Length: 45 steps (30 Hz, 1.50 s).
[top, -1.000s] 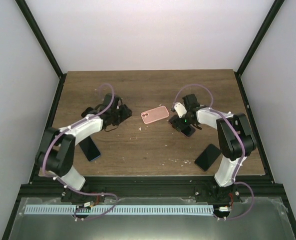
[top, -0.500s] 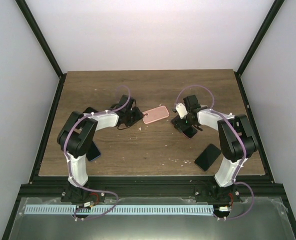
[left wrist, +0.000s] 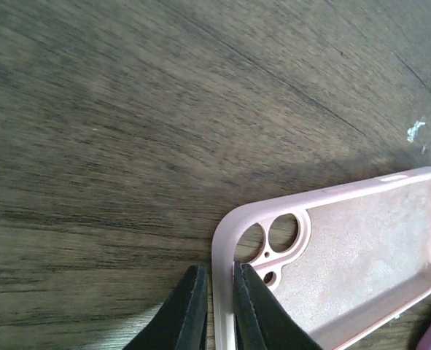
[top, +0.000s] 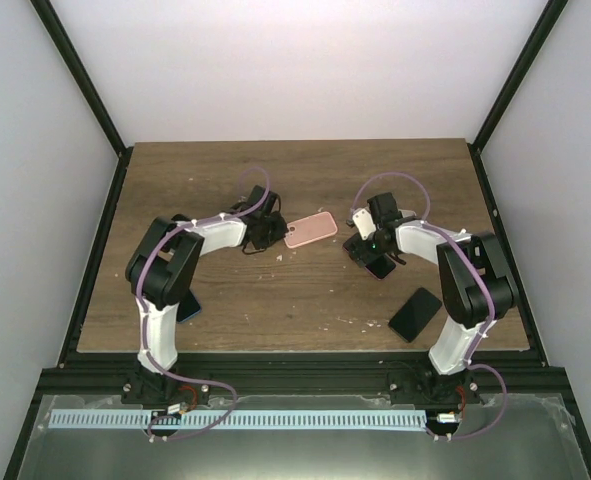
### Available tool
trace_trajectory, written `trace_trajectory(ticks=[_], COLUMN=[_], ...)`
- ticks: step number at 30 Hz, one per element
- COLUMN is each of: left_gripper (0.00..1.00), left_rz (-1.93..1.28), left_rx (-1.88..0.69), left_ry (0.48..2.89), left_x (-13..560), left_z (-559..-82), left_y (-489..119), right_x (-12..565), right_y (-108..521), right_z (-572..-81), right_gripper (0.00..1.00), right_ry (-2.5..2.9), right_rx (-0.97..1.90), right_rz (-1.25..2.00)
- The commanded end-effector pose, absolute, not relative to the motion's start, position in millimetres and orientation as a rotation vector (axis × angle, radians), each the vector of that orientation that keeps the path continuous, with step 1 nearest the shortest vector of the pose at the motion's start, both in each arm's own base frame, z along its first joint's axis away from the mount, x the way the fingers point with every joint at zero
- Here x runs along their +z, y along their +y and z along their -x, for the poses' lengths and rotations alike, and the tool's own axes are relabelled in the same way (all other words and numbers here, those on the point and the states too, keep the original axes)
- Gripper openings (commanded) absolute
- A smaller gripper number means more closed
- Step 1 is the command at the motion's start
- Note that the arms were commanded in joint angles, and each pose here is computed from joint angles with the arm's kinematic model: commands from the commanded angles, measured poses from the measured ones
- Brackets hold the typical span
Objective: Put the phone into the phone case
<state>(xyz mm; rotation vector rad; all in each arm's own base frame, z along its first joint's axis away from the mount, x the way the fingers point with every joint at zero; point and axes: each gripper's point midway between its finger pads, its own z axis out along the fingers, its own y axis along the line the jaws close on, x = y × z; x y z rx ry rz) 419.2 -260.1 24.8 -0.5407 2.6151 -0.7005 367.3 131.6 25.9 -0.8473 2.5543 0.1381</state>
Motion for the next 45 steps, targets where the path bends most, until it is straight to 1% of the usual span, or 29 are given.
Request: trace_trajectory(ticks=[1,3,9,16,20,25,27,32,37,41,43,45], left_gripper=[0.08,0.0,0.0,0.0,0.0,0.0,0.0,0.0,0.0,0.0,0.0,0.06], left_rz=[0.485,0.435,0.23,0.004,-0.127,-0.363,-0.423,-0.555,-0.622,-0.659,-0.659,-0.642], left_rx=[-0.551,-0.512,-0.419,-0.368,-0.42,-0.377,-0.369,-0.299,-0.304,-0.289,-0.295,-0.293], left_ry=[2.659,2.656,2.681,2.747,2.732,2.658,2.642,2.598,2.557,2.535,2.523,2.522], left_x=[21,30,47,51,57,56,55,51,50,50,49,49], left_z=[-416,-416,-397,-344,-318,-295,-288,-287,-293,-296,-298,-300], left_y=[-248,-242,-224,-201,-199,-202,-206,-212,-223,-228,-230,-230], right_x=[37,36,45,47,43,37,33,33,33,27,22,18], right_y=[135,137,145,154,171,192,194,185,177,171,170,170], right_z=[-370,-368,-370,-369,-368,-369,-369,-361,-346,-341,-339,-337], right_gripper=[0.74,0.74,0.73,0.72,0.71,0.71,0.73,0.84,0.92,0.92,0.91,0.89], right_ry=[2.527,2.525,2.499,2.488,2.51,2.555,2.573,2.564,2.555,2.562,2.565,2.57], right_rx=[0.178,0.196,0.244,0.282,0.313,0.33,0.311,0.225,0.197,0.157,0.16,0.164], right_rz=[0.813,0.814,0.805,0.805,0.82,0.818,0.838,0.933,1.021,1.056,1.079,1.091])
